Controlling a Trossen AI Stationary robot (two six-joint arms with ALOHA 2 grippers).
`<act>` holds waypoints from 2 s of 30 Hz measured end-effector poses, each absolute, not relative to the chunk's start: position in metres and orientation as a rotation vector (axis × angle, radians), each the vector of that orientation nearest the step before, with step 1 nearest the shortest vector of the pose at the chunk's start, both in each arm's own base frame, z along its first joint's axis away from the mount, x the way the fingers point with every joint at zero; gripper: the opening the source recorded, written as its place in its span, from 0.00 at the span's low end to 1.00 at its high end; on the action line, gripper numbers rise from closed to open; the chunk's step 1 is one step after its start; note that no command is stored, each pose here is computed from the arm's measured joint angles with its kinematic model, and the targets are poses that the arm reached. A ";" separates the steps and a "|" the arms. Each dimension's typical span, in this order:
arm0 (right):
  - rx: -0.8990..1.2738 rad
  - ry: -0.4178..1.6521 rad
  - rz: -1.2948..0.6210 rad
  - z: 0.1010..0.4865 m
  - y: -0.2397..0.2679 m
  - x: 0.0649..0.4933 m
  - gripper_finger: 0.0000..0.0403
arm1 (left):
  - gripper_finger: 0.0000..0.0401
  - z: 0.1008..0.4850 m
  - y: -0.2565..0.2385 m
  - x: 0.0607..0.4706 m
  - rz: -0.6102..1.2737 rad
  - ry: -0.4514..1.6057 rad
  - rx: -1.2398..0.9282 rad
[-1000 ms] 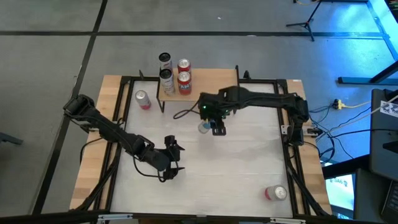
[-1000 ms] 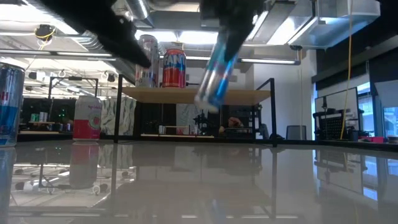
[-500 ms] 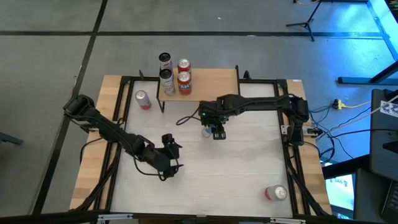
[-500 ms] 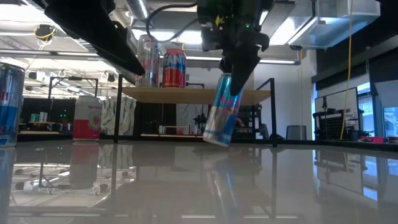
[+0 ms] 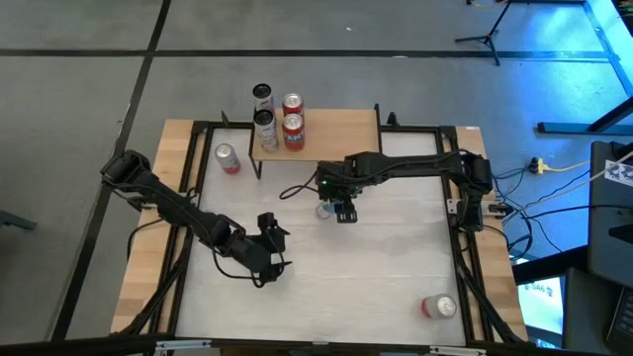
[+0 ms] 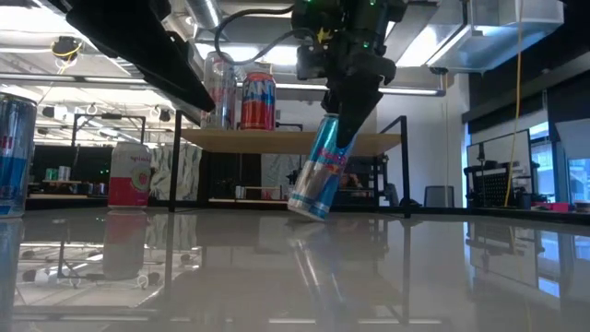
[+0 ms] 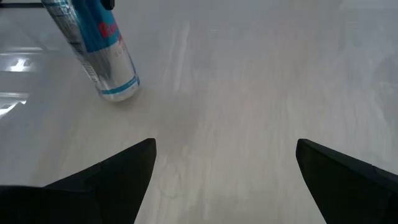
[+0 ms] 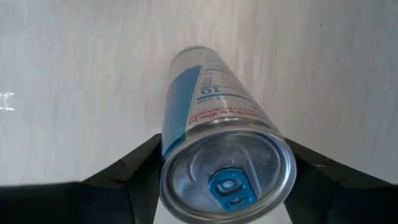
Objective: Place canned beverage on shelf
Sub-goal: Put the right blue soda can on the shelf
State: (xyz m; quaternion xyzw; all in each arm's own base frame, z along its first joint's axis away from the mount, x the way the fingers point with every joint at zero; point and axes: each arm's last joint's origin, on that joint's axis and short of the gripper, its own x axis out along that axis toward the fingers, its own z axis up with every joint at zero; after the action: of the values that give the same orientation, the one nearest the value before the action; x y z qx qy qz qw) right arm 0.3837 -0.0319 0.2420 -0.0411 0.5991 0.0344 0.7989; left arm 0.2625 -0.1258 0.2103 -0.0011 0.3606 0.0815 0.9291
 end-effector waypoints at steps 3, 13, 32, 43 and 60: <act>-0.089 1.276 0.073 0.242 -0.032 0.385 0.68 | 0.94 0.210 -0.126 0.263 0.167 0.739 -0.002; -0.058 1.257 0.105 0.242 -0.031 0.386 0.81 | 0.94 0.210 -0.126 0.263 0.167 0.739 -0.002; 0.037 1.155 0.168 0.297 -0.022 0.323 0.85 | 0.94 0.213 -0.108 0.273 0.230 0.703 0.046; 0.004 0.896 0.149 0.251 -0.016 0.249 0.85 | 0.94 0.234 -0.060 0.302 0.192 0.659 0.021; -0.086 0.634 0.027 0.251 -0.019 0.239 0.85 | 0.93 0.297 0.030 0.340 0.081 0.857 0.077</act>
State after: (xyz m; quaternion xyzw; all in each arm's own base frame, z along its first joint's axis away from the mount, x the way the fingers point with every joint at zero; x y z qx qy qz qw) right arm 0.2394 -0.0186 0.2511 -0.0422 0.3118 0.0134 0.9491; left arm 0.3400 0.0296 0.2971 0.0374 0.4153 0.0391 0.9081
